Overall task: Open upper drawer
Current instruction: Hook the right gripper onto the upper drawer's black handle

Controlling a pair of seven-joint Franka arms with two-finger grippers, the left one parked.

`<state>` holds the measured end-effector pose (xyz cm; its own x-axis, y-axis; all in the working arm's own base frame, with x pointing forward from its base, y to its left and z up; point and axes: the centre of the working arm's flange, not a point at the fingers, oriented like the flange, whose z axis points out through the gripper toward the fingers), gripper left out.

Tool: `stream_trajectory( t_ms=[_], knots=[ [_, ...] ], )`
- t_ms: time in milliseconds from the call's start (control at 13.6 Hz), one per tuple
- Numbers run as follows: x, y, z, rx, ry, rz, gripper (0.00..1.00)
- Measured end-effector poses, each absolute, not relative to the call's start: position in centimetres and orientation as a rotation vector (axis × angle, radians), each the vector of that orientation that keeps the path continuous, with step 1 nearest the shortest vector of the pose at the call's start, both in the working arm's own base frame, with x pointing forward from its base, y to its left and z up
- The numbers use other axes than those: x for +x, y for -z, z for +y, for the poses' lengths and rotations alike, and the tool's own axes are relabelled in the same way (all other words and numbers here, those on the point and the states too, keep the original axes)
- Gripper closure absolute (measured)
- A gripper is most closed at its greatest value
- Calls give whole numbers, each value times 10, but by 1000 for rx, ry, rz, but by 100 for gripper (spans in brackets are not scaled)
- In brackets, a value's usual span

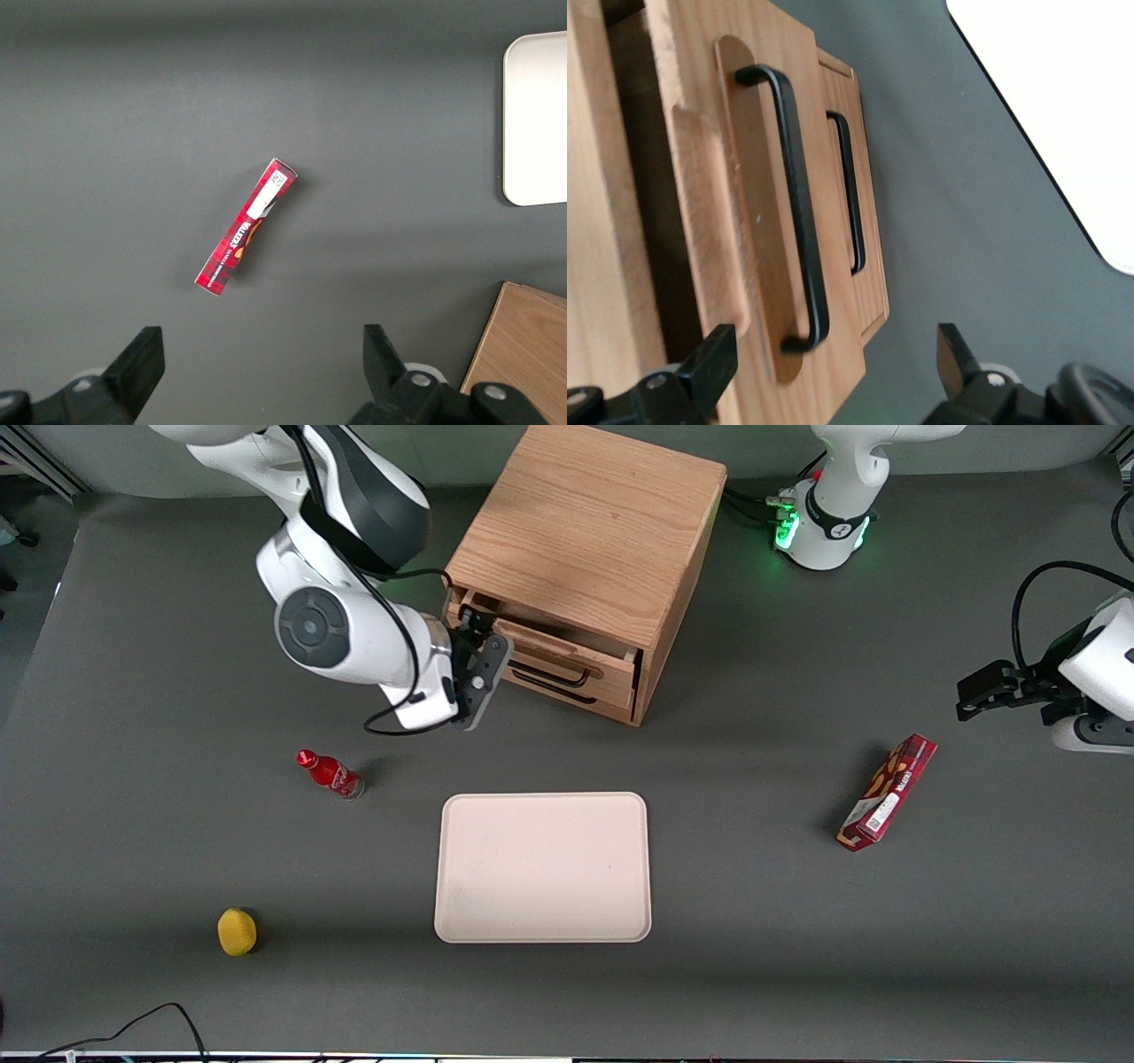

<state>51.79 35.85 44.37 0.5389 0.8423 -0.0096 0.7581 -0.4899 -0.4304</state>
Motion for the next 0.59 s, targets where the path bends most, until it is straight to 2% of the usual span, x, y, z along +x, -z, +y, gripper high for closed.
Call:
stream_trajectory(
  t_ms=[588],
  knots=[
    [514,-426,382,-2390,-280,-1348,0]
  ],
)
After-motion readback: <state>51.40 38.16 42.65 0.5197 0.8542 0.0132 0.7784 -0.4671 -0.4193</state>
